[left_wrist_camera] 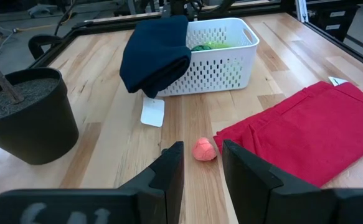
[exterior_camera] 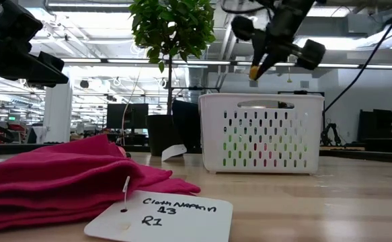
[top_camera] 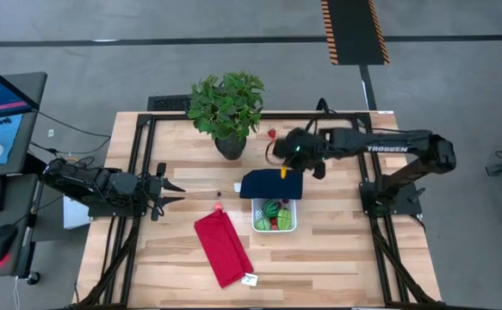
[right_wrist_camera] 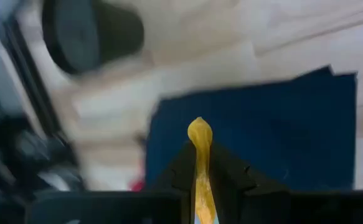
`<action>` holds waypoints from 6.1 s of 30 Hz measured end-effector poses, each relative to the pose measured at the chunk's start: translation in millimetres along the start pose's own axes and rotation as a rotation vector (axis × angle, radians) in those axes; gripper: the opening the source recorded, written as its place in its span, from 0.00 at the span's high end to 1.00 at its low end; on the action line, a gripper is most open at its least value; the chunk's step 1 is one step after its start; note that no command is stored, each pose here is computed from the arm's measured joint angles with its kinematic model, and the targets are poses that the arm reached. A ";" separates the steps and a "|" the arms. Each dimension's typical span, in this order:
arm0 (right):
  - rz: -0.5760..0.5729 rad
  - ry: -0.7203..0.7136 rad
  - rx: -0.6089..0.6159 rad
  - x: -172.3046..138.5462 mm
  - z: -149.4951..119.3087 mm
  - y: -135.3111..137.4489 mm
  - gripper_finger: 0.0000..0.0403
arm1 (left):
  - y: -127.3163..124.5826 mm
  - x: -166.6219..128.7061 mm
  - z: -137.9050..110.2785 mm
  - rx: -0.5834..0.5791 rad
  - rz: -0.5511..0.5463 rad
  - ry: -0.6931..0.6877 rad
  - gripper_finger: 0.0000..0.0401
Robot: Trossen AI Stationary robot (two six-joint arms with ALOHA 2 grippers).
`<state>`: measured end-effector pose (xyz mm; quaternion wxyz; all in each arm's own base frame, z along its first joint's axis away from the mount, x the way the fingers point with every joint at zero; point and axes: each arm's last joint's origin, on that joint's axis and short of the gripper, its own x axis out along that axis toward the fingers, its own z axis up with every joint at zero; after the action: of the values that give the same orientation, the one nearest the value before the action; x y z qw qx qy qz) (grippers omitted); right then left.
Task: Pick and placing Produce into tupperware
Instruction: Put the corn into the bin, then put the strawberry into the bin
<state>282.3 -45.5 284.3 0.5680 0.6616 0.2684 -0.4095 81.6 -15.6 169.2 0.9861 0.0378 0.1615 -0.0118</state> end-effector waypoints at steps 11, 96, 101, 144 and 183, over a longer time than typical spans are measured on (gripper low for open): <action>-0.020 0.135 -0.333 17.1 -79.8 -10.3 0.86 | 0.0 0.0 0.0 0.000 0.000 0.000 0.75; -0.493 -0.257 -0.649 54.7 127.0 37.2 0.41 | -0.1 0.3 0.0 0.001 0.000 0.002 0.75; -0.539 -0.236 -0.644 52.5 129.6 32.1 0.41 | -0.1 0.3 -0.1 0.001 0.000 0.003 0.75; -0.092 -0.137 -0.516 102.1 219.3 34.8 0.40 | -0.1 0.3 -0.1 0.001 0.000 0.003 0.75; -0.118 -0.120 -0.573 142.1 203.3 34.0 0.40 | -0.1 0.3 0.0 0.001 0.000 0.003 0.75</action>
<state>336.0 -265.8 178.2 0.7217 0.4321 0.3769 -0.3877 81.9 -15.6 169.1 0.9859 0.0382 0.1628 -0.0116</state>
